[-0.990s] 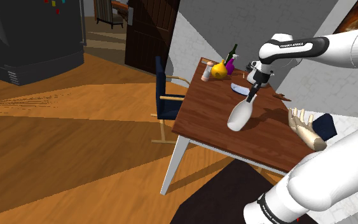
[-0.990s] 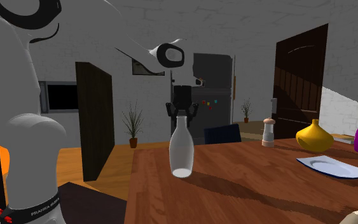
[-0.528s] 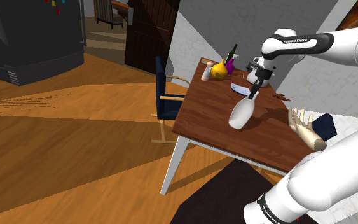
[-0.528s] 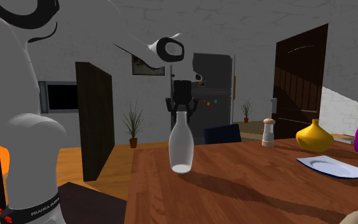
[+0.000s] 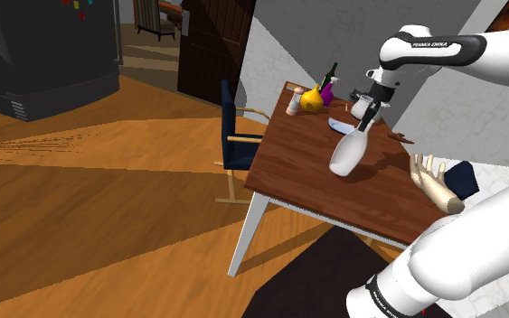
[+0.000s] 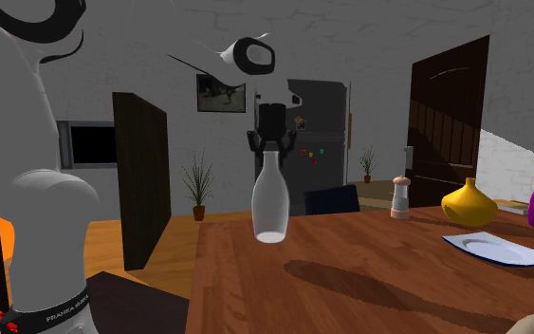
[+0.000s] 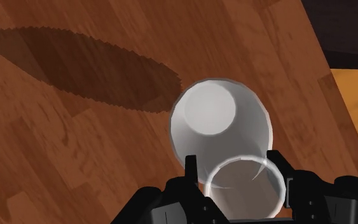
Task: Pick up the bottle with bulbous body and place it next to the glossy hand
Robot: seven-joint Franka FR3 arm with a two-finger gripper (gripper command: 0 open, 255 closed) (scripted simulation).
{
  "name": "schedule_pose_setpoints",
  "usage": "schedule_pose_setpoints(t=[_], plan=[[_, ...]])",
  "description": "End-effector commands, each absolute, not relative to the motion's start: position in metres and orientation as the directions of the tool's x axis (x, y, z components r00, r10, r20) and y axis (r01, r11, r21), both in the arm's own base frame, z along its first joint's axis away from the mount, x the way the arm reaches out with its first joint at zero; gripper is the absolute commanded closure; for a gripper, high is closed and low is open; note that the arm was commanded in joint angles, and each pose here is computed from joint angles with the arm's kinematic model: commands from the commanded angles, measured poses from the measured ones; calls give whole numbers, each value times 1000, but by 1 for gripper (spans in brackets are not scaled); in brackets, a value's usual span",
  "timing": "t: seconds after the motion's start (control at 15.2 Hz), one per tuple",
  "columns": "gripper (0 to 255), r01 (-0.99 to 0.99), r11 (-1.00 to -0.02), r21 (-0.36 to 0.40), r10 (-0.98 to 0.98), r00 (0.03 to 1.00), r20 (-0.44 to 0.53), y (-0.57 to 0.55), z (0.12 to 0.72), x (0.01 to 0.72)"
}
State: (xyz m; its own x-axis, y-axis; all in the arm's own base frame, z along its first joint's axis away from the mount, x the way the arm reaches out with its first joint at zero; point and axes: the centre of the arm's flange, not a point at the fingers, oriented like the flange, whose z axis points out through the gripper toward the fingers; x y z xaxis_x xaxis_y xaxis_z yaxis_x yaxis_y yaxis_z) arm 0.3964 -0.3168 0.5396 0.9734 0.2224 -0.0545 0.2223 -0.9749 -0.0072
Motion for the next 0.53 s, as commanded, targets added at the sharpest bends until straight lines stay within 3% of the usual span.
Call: schedule_pose_setpoints(t=[0.0,0.46], plan=[[255,222,-975,-7,222,973,-54,-317,550,396],[255,222,-975,-7,222,973,-54,-317,587,396]])
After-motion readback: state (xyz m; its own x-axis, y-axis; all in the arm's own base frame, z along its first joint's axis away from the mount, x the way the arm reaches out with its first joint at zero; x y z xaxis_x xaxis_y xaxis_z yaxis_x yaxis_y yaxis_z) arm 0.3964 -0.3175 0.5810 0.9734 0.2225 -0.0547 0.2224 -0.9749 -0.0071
